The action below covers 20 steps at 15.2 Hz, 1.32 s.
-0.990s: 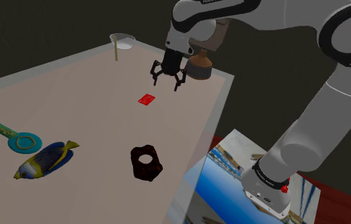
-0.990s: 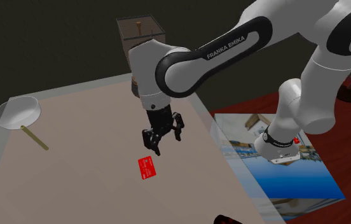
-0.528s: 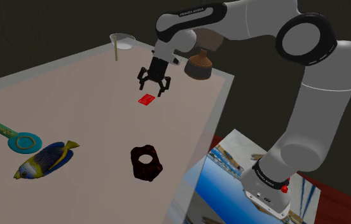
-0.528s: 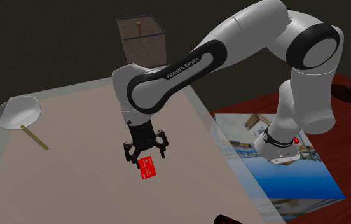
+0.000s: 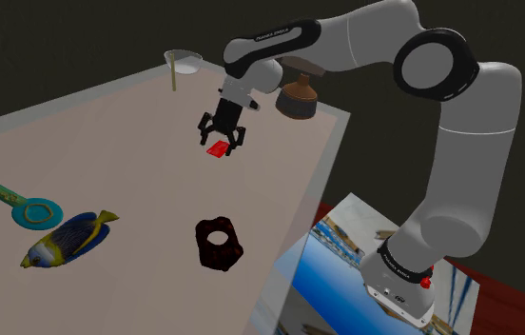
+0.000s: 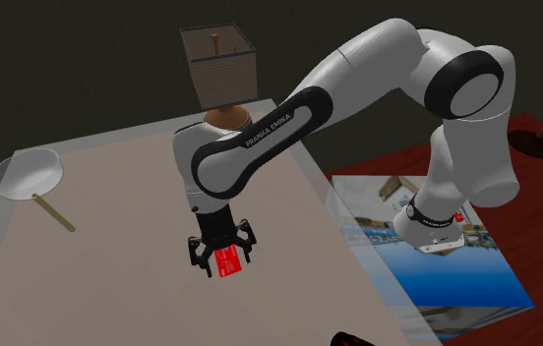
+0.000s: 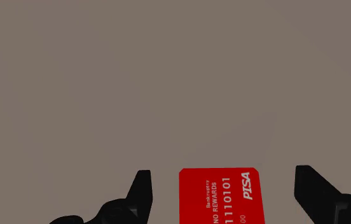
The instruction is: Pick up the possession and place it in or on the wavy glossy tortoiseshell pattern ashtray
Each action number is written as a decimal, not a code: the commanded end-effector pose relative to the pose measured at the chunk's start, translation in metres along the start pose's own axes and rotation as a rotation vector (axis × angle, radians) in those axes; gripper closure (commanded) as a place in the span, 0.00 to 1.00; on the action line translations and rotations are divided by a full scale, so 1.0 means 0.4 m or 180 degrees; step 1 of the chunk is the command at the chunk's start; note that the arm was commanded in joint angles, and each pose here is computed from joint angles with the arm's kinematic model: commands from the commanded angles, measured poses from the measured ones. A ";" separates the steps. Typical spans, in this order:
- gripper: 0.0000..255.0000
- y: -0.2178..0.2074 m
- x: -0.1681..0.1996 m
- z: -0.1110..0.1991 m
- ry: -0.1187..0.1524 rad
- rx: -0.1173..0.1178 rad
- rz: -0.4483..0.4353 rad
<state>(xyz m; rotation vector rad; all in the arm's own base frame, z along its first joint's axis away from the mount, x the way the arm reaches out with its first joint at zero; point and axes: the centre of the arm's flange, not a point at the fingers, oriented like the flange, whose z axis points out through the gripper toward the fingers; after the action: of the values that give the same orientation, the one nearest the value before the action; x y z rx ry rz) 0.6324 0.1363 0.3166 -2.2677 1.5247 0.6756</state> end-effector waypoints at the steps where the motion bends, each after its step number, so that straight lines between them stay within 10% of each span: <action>1: 0.00 0.001 0.001 0.020 0.0000 0.0001 0.0001; 9: 0.00 0.001 0.001 0.019 0.0000 0.0001 0.0001; 10: 1.00 0.001 0.001 0.019 0.0000 0.0001 0.0001; 20: 1.00 0.001 -0.007 0.009 0.0000 0.0001 0.0001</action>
<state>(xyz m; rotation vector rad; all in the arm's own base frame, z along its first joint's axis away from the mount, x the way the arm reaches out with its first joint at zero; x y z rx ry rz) 0.6314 0.1396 0.3168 -2.2648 1.5239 0.6672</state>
